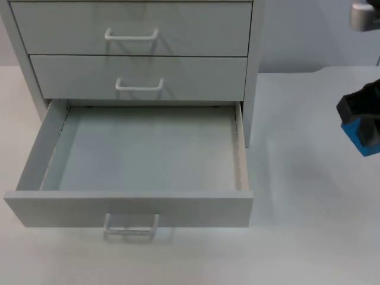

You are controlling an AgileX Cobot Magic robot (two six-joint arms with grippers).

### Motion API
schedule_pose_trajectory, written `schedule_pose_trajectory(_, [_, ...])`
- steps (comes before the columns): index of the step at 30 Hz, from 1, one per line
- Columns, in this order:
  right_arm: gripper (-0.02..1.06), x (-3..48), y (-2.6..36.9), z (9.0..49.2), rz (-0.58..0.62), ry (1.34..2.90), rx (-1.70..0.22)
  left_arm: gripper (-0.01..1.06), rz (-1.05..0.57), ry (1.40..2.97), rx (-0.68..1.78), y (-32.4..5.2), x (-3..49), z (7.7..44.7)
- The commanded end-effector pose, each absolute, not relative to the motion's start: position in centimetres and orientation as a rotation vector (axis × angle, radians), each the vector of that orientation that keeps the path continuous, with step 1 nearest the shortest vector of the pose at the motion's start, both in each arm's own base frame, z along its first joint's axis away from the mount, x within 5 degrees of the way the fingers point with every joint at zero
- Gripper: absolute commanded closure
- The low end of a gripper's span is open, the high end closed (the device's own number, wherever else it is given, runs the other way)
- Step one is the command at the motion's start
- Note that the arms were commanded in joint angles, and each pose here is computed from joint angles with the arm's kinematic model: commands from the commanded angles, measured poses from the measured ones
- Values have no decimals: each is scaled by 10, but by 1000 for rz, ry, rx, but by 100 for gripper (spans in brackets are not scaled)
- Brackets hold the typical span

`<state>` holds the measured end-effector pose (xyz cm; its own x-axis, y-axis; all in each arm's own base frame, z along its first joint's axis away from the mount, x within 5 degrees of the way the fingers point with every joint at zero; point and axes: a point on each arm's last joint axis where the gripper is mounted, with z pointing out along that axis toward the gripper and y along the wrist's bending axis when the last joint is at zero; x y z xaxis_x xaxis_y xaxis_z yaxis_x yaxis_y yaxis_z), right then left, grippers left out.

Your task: Open the drawer with the left hand, place the block into the drawer with the right hand, then close the drawer with the left hand.

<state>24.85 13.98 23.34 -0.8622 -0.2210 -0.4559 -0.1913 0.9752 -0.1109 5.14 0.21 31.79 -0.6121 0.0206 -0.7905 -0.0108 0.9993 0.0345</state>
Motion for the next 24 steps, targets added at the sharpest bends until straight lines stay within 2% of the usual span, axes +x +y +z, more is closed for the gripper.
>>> schedule_pose_trajectory(1, [104,248,142,237,-55,2617,-321,0,53,2216,8,2,50,320])
schedule_pose_trajectory(4, [104,247,147,238,-35,2599,-342,0,53,2214,8,2,50,320])
schedule_pose_trajectory(11, [105,236,182,243,123,2490,-468,0,53,2214,8,2,50,320])
schedule_pose_trajectory(19, [105,244,230,236,125,2487,-588,0,45,2214,7,2,50,320])
schedule_pose_trajectory(23, [105,263,275,227,151,2455,-649,0,48,2214,8,2,50,320])
schedule_pose_trajectory(24, [105,263,275,227,151,2455,-649,0,48,2214,8,2,50,320])
